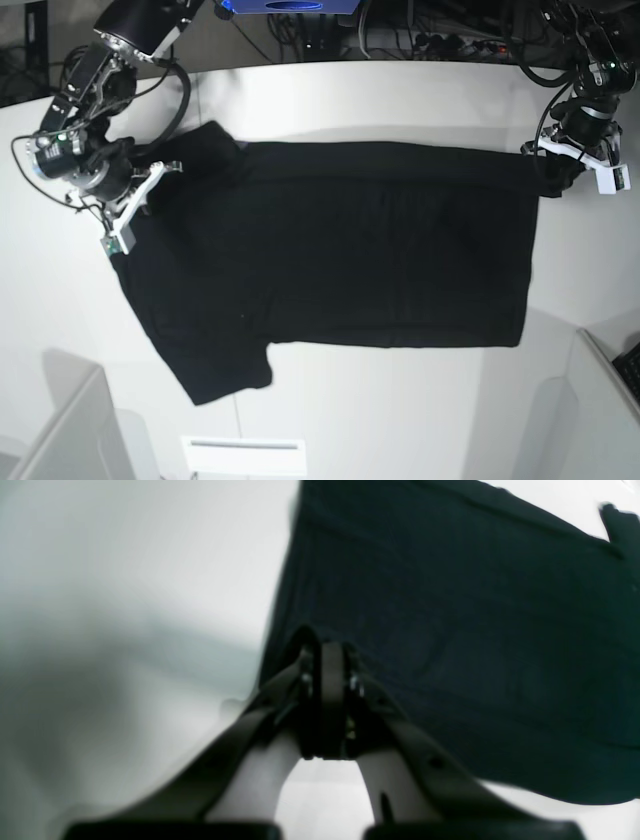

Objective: Fold the T-shirt properly
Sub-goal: 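Lift the shoulders and drag the shirt toward the robot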

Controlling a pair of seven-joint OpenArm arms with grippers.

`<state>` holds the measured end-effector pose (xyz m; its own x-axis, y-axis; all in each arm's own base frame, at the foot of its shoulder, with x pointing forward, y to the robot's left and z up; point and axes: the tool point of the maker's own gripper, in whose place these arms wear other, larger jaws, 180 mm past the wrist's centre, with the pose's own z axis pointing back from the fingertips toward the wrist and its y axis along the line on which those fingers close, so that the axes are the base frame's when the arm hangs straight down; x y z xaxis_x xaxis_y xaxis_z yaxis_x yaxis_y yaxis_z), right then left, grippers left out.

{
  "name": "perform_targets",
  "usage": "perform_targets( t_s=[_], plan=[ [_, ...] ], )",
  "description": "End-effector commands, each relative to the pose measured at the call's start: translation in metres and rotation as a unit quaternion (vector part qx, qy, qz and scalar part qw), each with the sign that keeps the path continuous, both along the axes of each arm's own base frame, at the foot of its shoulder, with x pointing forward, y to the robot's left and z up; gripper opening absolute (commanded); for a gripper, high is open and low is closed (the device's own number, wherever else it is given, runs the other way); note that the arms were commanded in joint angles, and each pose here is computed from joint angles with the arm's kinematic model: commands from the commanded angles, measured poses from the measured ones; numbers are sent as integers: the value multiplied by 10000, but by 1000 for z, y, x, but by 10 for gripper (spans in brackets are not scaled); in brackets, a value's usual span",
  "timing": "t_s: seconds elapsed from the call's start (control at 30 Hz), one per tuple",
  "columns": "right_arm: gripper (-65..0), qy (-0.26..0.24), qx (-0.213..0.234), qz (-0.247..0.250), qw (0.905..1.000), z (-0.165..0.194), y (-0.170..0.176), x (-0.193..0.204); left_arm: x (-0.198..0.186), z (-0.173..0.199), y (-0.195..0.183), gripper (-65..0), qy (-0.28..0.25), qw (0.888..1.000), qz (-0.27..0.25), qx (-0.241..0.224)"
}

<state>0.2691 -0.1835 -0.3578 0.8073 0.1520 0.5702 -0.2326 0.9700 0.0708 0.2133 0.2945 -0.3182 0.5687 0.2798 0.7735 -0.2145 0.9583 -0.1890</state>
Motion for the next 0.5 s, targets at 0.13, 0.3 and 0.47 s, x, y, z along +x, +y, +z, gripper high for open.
perform_targets(
  t_s=[0.13, 0.3, 0.47],
  plan=[
    [-650, -259, 219, 16, 9994, 1, 2, 20, 17, 9, 3, -650, -181, 9995, -49, 244],
    [-650, -182, 507, 16, 9985, -12, 9, 31, 26, -6, -3, -650, 40, 9989, -203, 412],
    [-650, -331, 692, 27, 9970, -9, 14, 50, 39, -8, -7, -650, 117, 9966, -341, 739]
  ],
)
